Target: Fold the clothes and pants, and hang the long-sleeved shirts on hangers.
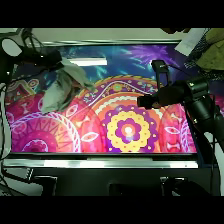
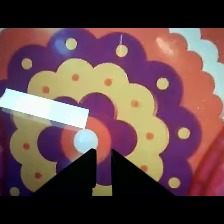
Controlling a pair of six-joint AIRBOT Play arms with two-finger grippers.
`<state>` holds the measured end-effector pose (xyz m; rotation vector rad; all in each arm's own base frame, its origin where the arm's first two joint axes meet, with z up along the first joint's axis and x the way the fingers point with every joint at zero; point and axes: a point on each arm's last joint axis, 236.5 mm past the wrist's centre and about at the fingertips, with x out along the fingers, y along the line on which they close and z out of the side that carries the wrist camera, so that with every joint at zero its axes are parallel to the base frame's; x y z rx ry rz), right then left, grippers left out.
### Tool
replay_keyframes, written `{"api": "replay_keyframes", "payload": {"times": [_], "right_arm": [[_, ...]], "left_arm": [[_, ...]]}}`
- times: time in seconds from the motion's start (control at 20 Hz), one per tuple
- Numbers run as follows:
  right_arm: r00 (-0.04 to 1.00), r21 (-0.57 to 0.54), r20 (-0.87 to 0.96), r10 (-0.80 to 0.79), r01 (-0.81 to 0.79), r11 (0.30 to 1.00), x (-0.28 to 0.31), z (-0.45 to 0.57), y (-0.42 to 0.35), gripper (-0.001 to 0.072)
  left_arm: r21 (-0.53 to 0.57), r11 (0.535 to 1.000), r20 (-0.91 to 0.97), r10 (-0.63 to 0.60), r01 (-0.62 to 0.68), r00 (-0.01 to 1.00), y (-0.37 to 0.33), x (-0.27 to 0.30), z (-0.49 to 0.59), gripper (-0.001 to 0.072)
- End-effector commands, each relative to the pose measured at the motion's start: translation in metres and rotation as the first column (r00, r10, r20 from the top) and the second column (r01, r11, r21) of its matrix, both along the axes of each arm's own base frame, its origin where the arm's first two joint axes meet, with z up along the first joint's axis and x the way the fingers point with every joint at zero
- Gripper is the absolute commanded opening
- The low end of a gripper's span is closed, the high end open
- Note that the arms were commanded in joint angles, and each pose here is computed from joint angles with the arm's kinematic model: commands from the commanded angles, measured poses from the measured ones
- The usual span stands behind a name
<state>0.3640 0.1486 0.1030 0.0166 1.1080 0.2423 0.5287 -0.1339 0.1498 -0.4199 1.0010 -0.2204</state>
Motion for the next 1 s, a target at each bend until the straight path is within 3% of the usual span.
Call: {"api": "replay_keyframes", "payload": {"times": [0.0, 0.4, 0.7, 0.75, 0.9, 0.95], "right_arm": [[1.0, 0.001, 0.002, 0.0, 0.0, 1.0, 0.0, 0.001, 0.0, 0.0137], [1.0, 0.001, 0.002, 0.0, 0.0, 1.0, 0.0, 0.001, 0.0, 0.0137], [0.999, 0.019, 0.047, -0.001, 0.001, 1.0, 0.009, 0.006, 0.004, 0.0135], [0.998, 0.025, 0.061, -0.003, 0.002, 1.0, 0.012, 0.008, 0.005, 0.0135], [0.997, 0.034, 0.078, -0.004, 0.001, 0.999, 0.016, 0.011, 0.007, 0.0136], [0.997, 0.039, 0.074, -0.004, 0.001, 0.999, 0.015, 0.011, 0.008, 0.0135]], "left_arm": [[-0.002, 0.987, -0.124, -0.161, 0.163, 0.979, -0.073, -0.079, 0.009, 0.001], [0.014, 0.921, -0.321, -0.365, 0.39, 0.874, -0.173, -0.181, -0.083, 0.0011], [-0.057, 0.918, -0.392, -0.382, 0.392, 0.837, -0.212, -0.228, -0.168, 0.0019], [-0.061, 0.921, -0.387, -0.378, 0.386, 0.841, -0.21, -0.225, -0.165, 0.0085], [-0.08, 0.944, -0.306, -0.33, 0.321, 0.893, -0.187, -0.193, -0.128, 0.0432], [-0.078, 0.953, -0.27, -0.303, 0.293, 0.914, -0.168, -0.18, -0.109, 0.0508]]}}
